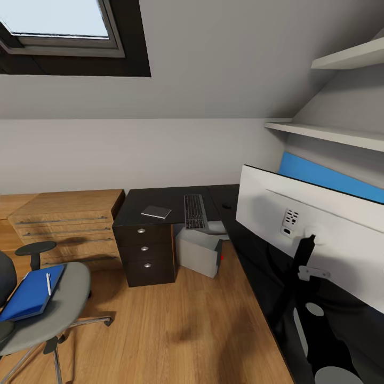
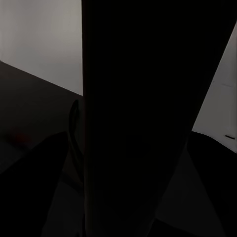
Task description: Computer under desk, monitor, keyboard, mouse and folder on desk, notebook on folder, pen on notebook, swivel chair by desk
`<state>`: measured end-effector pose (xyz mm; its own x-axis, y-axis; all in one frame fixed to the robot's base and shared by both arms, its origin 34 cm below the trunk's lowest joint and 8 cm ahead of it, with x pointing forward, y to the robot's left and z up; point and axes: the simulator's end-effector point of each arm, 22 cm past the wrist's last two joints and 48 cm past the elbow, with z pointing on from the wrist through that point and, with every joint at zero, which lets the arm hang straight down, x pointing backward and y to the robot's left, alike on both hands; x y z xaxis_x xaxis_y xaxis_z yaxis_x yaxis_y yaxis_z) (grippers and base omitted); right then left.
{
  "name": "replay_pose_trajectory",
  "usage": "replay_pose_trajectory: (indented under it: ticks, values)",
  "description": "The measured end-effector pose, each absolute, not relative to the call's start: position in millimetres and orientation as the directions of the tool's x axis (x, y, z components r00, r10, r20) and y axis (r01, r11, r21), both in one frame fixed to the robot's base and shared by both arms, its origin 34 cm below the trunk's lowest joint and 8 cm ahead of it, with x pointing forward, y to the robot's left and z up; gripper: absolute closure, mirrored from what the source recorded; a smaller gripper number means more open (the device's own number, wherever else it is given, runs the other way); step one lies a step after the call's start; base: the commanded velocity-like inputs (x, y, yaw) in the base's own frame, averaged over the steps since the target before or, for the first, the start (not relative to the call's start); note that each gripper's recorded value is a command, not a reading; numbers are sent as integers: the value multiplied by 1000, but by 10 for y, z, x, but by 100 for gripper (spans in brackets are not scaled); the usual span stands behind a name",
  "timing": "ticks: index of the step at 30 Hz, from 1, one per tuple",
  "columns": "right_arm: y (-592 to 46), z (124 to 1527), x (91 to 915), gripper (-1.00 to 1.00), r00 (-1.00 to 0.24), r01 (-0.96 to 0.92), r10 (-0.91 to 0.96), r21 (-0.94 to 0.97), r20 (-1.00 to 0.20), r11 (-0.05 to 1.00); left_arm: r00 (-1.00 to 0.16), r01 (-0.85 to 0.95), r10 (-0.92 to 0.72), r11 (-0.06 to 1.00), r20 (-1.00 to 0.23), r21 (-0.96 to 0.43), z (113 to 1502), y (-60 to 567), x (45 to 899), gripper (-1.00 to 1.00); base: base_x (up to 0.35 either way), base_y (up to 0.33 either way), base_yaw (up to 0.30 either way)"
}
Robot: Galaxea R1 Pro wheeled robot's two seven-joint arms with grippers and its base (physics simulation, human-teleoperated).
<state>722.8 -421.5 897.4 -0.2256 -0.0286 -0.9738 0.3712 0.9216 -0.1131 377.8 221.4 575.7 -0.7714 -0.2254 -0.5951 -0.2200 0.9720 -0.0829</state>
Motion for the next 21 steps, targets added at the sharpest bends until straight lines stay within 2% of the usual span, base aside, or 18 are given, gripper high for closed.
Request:
replay_pose_trajectory:
  ticks: [21]
  values:
    - [-4222,8974,7229,100,-226,368,-30,-114,-974,923,-772,-220,-226,972,-595,-83,5757,2212,3775,-100,0,0,0]
